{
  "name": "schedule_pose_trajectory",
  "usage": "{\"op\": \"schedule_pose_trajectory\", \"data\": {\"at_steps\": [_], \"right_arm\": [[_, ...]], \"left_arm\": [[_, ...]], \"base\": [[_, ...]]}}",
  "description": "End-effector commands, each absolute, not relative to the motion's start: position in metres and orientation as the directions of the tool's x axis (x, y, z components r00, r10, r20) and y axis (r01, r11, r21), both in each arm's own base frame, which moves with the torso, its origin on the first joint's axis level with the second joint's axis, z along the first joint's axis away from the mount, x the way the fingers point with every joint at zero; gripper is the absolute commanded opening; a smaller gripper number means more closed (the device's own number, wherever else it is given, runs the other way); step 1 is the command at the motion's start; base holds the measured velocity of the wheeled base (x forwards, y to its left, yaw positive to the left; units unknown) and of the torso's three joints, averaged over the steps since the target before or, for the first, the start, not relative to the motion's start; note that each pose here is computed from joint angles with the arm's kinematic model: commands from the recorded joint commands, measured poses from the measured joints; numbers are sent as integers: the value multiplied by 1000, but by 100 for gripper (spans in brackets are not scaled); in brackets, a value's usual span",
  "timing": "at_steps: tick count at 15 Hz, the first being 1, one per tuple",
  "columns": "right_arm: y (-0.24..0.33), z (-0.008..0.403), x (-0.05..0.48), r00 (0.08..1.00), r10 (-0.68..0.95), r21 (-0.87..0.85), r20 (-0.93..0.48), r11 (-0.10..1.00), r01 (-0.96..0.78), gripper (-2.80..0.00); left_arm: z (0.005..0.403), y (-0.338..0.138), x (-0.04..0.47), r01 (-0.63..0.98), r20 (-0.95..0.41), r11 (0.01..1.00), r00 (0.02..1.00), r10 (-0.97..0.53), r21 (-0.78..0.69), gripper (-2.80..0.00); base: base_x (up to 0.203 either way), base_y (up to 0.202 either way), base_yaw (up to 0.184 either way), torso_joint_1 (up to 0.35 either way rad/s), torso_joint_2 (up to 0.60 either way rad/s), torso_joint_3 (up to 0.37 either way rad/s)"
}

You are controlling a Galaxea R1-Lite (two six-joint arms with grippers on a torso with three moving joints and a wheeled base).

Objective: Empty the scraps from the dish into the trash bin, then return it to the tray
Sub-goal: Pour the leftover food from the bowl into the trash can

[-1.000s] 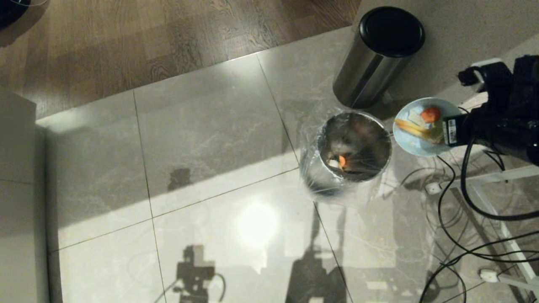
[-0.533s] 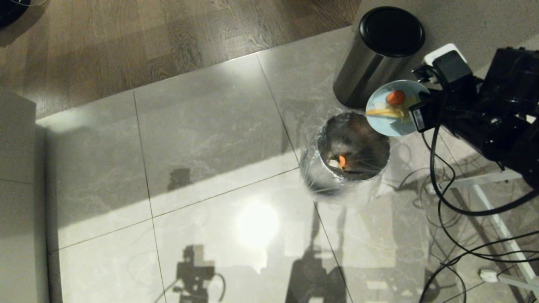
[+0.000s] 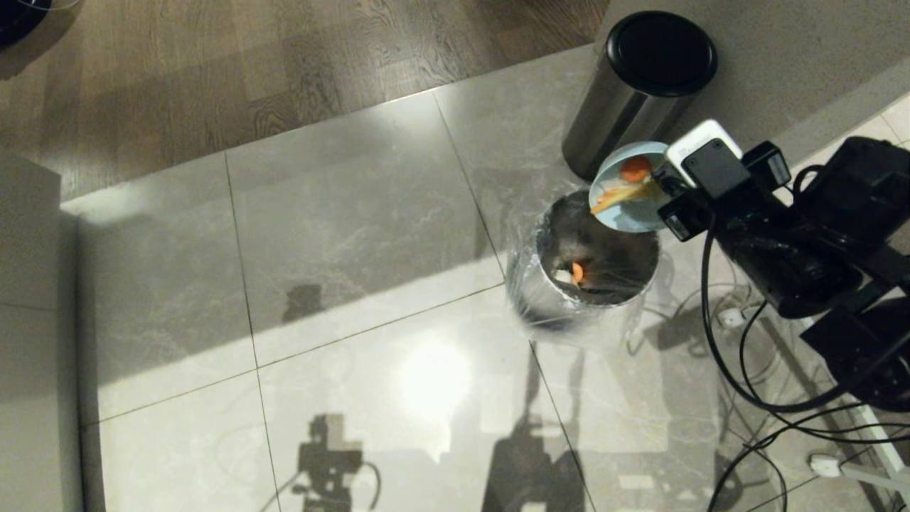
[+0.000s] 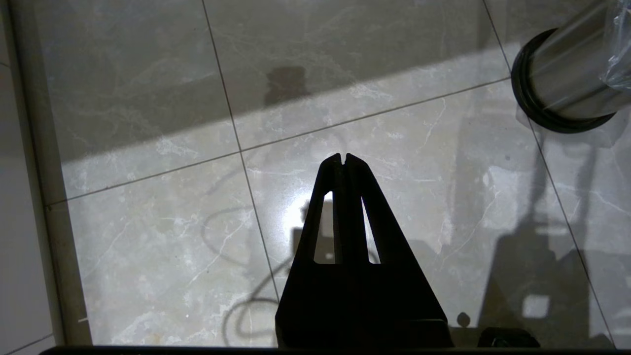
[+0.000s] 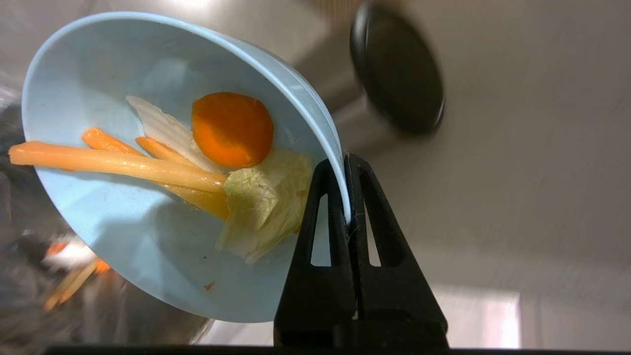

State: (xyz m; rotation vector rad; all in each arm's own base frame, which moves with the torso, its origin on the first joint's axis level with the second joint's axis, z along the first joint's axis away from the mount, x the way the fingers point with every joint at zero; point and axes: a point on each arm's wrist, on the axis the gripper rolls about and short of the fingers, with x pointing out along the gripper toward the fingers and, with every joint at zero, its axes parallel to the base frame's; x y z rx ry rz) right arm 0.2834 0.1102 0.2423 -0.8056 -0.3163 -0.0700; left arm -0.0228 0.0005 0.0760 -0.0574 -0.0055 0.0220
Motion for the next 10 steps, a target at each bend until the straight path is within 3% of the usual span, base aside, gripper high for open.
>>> {"op": "schedule_pose_trajectory", "data": {"at_steps": [1, 5, 10], "right_arm": [[110, 235, 280, 927, 110, -723, 359, 661, 202, -280], [109, 231, 283, 851, 223, -759, 475, 593, 268, -280], [92, 209, 283, 847, 330, -842, 417, 491, 223, -280]], "left_arm": [[76, 1, -23, -22, 6, 998, 1000, 23, -58, -280], [76, 1, -23, -22, 6, 998, 1000, 23, -58, -280], [76, 1, -23, -21, 5, 998, 1000, 21, -58, -280]], "base": [[0, 0, 0, 0, 0, 0], [0, 0, 0, 0, 0, 0], [0, 0, 0, 0, 0, 0]]}}
